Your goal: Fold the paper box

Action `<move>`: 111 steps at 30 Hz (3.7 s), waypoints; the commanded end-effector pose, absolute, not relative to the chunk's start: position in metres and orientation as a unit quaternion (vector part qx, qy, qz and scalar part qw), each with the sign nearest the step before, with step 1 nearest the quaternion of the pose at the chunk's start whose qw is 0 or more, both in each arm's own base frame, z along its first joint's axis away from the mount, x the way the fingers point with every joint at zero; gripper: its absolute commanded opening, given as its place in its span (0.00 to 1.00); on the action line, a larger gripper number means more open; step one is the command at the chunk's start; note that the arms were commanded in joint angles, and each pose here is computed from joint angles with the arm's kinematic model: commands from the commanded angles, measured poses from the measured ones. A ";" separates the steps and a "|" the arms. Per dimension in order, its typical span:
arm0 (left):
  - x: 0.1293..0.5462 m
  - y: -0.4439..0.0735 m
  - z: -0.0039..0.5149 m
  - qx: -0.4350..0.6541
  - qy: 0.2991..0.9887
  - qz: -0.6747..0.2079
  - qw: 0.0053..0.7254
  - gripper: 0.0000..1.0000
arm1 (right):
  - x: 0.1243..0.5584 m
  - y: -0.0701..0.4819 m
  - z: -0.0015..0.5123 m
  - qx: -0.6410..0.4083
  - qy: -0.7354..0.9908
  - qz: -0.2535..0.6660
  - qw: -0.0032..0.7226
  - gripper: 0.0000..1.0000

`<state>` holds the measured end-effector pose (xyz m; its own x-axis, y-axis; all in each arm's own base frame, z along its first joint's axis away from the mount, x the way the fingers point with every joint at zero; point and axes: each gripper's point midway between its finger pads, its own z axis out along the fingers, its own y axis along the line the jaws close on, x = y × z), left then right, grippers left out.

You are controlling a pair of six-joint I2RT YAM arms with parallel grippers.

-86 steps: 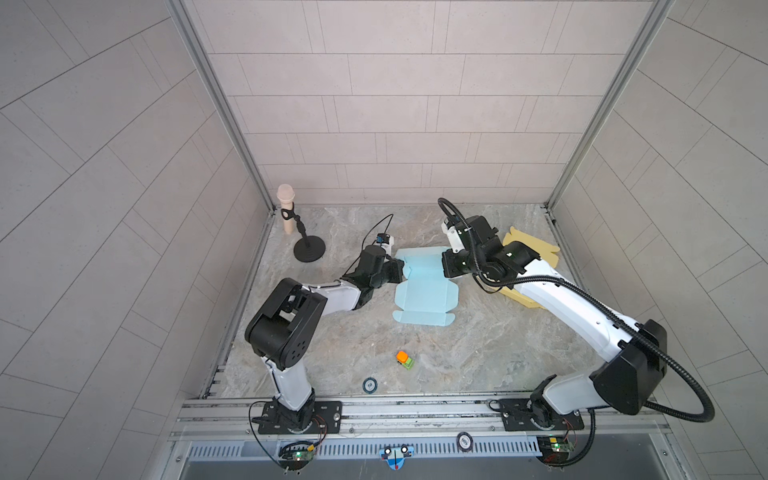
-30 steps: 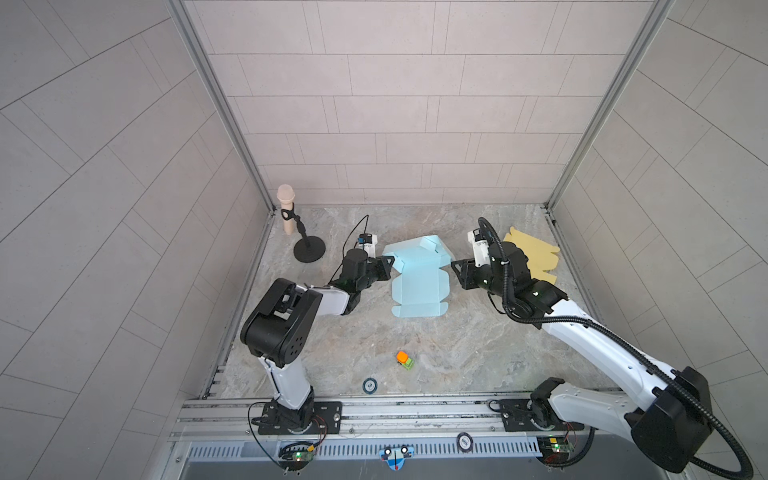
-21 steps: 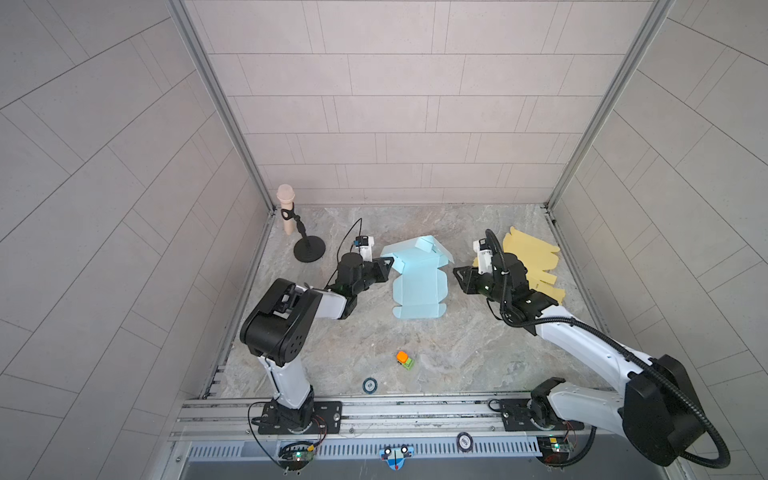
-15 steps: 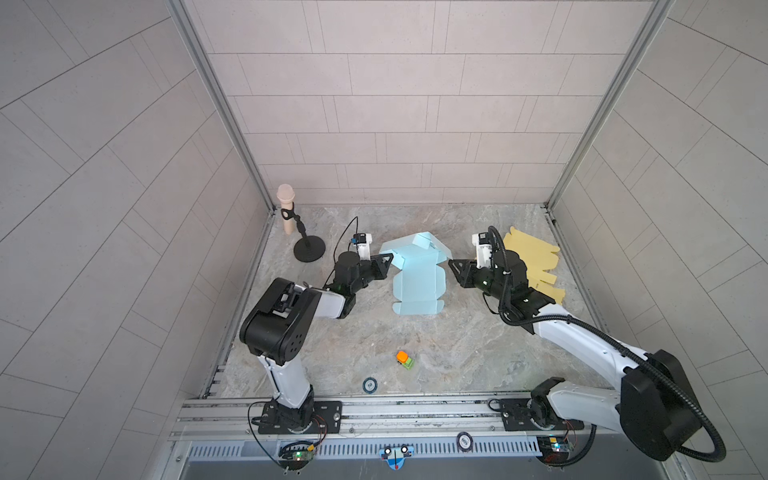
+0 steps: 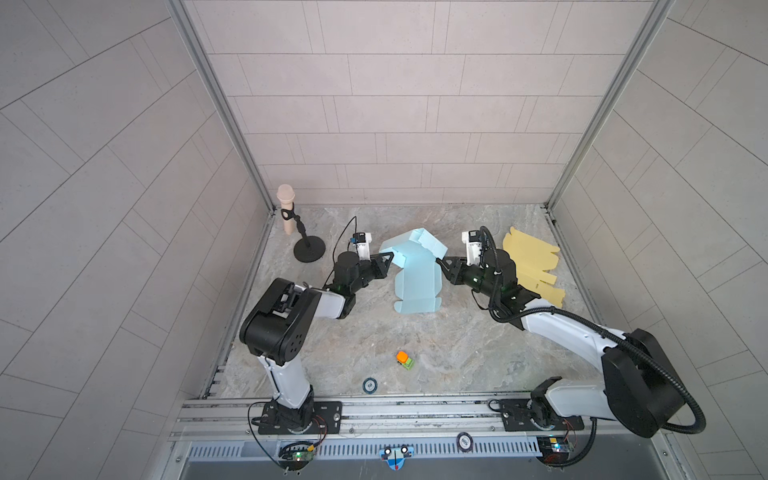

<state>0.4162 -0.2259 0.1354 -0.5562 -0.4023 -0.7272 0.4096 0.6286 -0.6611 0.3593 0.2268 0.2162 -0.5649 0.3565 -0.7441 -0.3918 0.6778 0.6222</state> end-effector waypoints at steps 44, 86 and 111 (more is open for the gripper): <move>0.372 -0.265 0.132 0.090 0.825 -0.410 0.378 0.09 | 0.299 0.226 0.258 -0.288 0.819 0.262 0.422 0.28; 0.337 -0.247 0.141 0.098 0.863 -0.366 0.335 0.07 | 0.260 0.195 0.291 -0.247 0.816 0.220 0.474 0.46; 0.326 -0.241 0.151 0.127 0.862 -0.354 0.340 0.08 | 0.274 0.235 0.258 -0.303 0.805 0.320 0.397 0.34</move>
